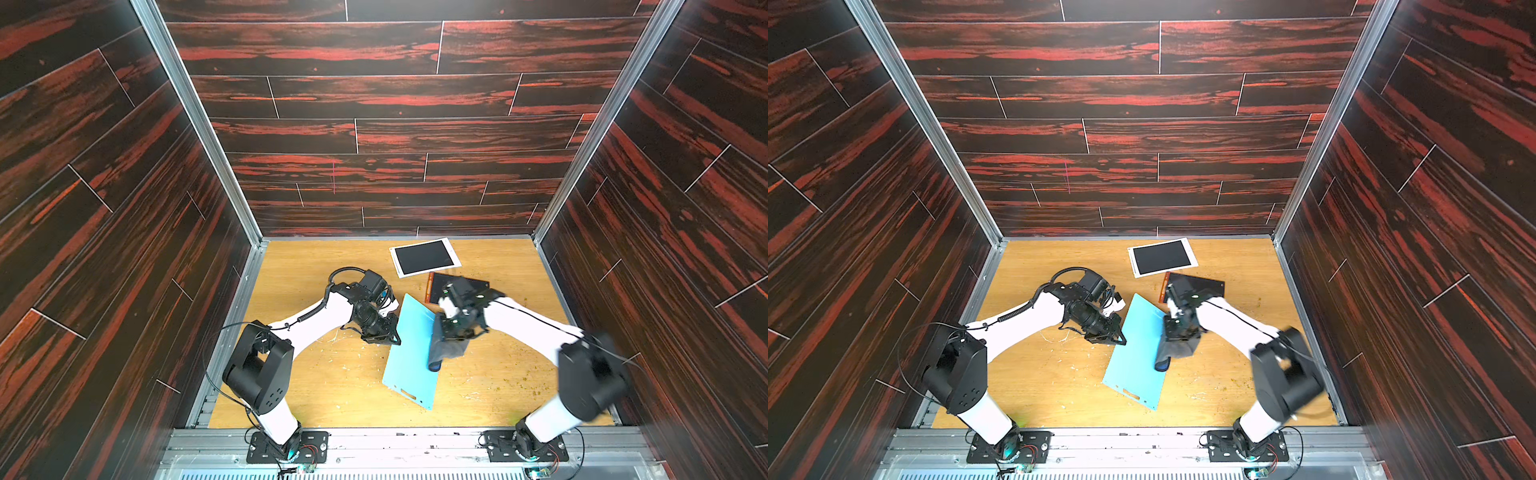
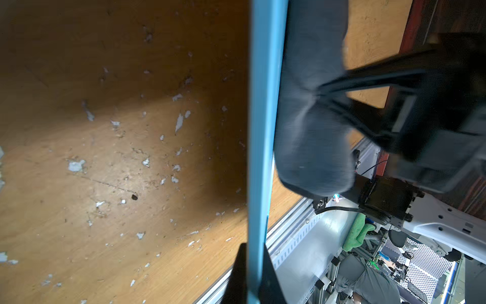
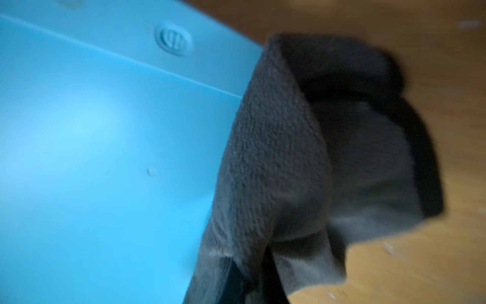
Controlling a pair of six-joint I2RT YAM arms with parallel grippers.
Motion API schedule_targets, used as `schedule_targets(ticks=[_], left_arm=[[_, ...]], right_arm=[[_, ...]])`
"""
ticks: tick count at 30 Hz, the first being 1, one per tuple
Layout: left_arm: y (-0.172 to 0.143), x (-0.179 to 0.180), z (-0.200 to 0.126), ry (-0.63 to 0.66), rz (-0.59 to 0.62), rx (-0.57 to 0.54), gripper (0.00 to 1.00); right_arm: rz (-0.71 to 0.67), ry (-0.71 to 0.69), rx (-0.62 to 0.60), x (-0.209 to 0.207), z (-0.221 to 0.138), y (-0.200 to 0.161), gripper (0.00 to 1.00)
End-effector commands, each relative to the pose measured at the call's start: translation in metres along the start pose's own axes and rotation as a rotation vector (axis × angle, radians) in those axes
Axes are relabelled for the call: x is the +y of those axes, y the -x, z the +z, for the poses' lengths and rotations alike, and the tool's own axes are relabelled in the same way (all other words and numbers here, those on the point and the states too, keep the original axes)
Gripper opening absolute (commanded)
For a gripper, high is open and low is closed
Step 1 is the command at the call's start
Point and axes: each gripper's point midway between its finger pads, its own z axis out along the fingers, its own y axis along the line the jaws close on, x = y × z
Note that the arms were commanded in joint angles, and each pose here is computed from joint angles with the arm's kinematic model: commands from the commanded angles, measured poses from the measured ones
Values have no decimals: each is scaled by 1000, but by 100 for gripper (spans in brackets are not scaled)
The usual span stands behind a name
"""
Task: Wipe the drawing tablet
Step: Wipe the dirt from the drawing tablet.
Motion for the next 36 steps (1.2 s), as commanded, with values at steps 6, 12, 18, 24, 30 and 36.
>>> schedule_targets(ticks=[6,12,18,24,30,36], left_arm=[[-5,11,2,91,-27,19,0],[-7,12,3,94,-24,17,0],[-7,13,-1,108,-14,0,0],[-4,13,-3,118,-9,-19,0],[0,15,-3,127,-12,-37,0],[2,17,-4,140,-13,-61,0]], right_arm=[[-57,646,-32,155,-45,57,0],[-34,818,28,168,-58,46,0],[182,332,100,37,30,-4,0],[149,124,121,-9,38,-57,0],[-114,603,223,142,-19,-82,0],[-200,879,268,202,-70,-95,0]])
